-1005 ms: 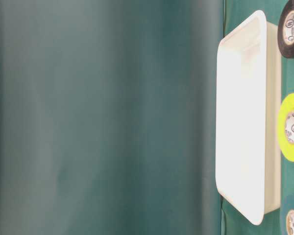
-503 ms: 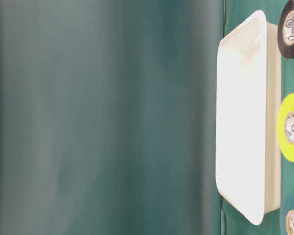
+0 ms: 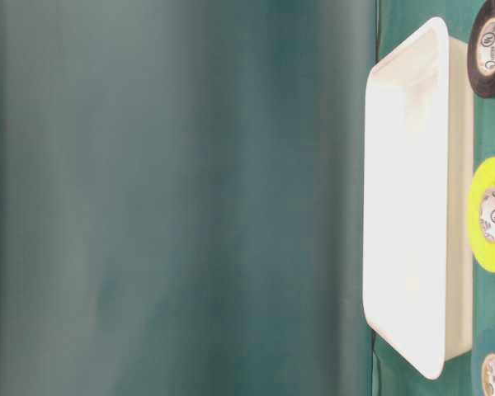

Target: Place the tape from the fixed location into the white case.

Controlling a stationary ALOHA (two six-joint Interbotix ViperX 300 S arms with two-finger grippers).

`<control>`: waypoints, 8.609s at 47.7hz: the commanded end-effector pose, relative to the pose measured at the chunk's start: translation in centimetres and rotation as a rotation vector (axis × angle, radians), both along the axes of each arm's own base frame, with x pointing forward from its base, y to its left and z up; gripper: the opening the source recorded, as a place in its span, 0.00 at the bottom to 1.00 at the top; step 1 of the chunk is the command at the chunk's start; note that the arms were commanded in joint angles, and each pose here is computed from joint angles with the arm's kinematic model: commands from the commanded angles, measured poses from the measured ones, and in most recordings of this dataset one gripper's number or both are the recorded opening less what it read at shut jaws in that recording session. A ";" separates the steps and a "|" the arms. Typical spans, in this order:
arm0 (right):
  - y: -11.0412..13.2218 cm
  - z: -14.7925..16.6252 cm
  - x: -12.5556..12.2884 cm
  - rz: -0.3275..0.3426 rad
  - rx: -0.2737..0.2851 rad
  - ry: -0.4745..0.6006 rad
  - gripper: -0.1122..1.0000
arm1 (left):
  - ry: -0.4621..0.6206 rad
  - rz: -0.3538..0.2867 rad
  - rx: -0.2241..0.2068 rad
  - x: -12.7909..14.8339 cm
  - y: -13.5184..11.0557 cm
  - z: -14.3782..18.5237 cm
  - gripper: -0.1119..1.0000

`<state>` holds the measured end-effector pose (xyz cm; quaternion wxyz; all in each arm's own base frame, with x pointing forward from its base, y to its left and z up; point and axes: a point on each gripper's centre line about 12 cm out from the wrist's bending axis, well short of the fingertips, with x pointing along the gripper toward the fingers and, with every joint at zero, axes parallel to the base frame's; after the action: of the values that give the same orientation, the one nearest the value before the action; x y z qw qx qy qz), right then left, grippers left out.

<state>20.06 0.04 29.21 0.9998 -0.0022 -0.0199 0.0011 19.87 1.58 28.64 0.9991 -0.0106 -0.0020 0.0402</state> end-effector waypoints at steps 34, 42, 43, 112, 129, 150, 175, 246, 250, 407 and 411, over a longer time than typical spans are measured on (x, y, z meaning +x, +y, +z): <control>0.0 1.1 0.3 0.002 -0.014 -0.020 0.10 | -0.002 -0.018 -0.004 0.4 -0.3 0.5 1.00; 0.0 1.1 0.3 0.002 -0.015 -0.015 0.10 | -0.002 -0.015 -0.004 0.4 -0.3 0.6 1.00; 0.0 1.1 0.3 0.002 -0.014 -0.015 0.10 | -0.003 -0.015 -0.004 0.4 -0.3 0.6 1.00; 0.1 1.3 0.4 0.003 -0.018 -0.002 0.10 | 0.031 0.031 0.002 9.4 1.6 1.8 1.00; 0.1 1.1 0.4 0.004 -0.026 0.011 0.10 | 0.046 0.027 0.012 18.9 2.5 3.0 1.00; 0.1 0.9 0.4 0.004 -0.037 0.021 0.10 | 0.060 -0.003 0.054 26.0 2.0 3.8 1.00; 0.1 0.9 0.4 0.004 -0.038 0.021 0.10 | 0.140 -0.005 0.061 28.2 2.2 3.5 1.00; 0.1 0.4 0.5 0.005 -0.027 0.054 0.10 | 1.021 -0.133 0.112 32.4 1.0 5.0 1.00; 0.1 0.5 0.5 0.004 -0.027 0.052 0.10 | 1.024 -0.133 0.112 32.4 1.0 4.9 1.00; 0.1 -0.7 0.9 0.006 -0.029 0.101 0.10 | 1.155 -0.437 0.533 33.6 -0.6 -14.0 0.99; 0.0 -0.7 0.9 0.004 -0.027 0.103 0.10 | 1.151 -0.437 0.535 33.7 -0.7 -14.3 0.99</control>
<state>20.76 0.09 27.89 0.9991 -0.0159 0.0383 0.0037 53.23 1.05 13.06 0.7828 0.2590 0.5394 -0.1707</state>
